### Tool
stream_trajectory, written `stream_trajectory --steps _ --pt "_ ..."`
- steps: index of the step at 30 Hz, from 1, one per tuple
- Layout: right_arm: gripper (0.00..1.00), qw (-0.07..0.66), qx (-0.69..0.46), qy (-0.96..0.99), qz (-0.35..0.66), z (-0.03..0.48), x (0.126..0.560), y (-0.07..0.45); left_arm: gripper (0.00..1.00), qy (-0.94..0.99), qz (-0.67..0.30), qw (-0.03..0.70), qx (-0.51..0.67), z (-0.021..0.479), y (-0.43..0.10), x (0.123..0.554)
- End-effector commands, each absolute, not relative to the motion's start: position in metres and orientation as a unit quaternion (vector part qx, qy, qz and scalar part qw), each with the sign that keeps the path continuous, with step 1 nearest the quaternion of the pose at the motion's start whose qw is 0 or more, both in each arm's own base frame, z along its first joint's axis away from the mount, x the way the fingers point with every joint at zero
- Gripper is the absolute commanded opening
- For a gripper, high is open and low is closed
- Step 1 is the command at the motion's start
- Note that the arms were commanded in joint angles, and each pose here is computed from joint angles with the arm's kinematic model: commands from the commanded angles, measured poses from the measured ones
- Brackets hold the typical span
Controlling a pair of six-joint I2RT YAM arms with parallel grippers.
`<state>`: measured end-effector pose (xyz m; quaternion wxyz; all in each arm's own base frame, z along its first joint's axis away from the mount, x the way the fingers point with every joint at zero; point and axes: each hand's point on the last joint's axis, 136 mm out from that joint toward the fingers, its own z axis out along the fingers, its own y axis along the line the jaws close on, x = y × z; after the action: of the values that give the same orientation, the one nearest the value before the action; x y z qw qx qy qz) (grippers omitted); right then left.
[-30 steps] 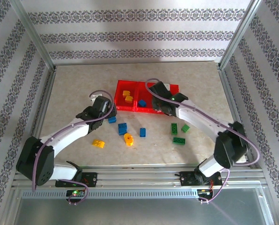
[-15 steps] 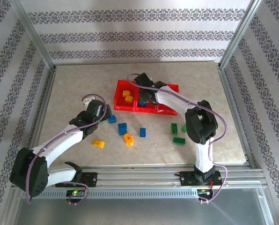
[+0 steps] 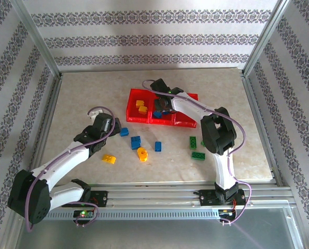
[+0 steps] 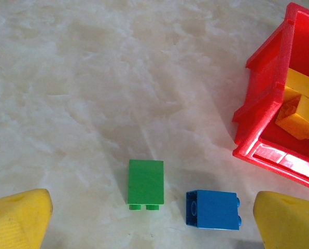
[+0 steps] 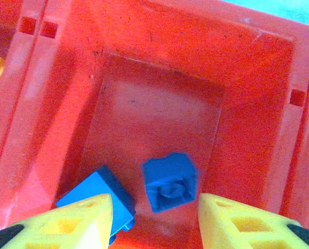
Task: Sort the legos into containers by color
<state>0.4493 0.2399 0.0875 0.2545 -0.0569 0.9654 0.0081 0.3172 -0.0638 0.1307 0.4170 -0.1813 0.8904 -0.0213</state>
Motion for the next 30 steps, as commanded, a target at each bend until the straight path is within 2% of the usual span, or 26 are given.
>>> stream_trajectory --steps 1,7,13,19,23,30 --pt "0.47 0.259 -0.061 0.964 0.015 0.095 0.453 0.246 1.0 0.893 -0.009 0.408 -0.188 0.127 -0.055 0.311" --pt "0.5 0.274 -0.065 0.959 0.023 0.113 0.448 0.252 1.0 0.897 -0.012 0.405 -0.179 0.126 -0.057 0.311" --pt "0.6 0.293 -0.068 0.953 0.026 0.134 0.431 0.256 1.0 0.902 -0.015 0.397 -0.168 0.122 -0.059 0.311" --pt "0.78 0.31 -0.056 0.948 0.035 0.15 0.403 0.25 1.0 0.912 -0.021 0.375 -0.164 0.114 -0.063 0.317" --pt "0.98 0.317 -0.051 0.947 0.033 0.155 0.379 0.243 1.0 0.913 -0.031 0.371 -0.165 0.111 -0.066 0.324" --pt "0.98 0.302 -0.035 0.952 0.031 0.147 0.323 0.228 1.0 0.917 -0.032 0.361 -0.167 0.104 -0.066 0.328"
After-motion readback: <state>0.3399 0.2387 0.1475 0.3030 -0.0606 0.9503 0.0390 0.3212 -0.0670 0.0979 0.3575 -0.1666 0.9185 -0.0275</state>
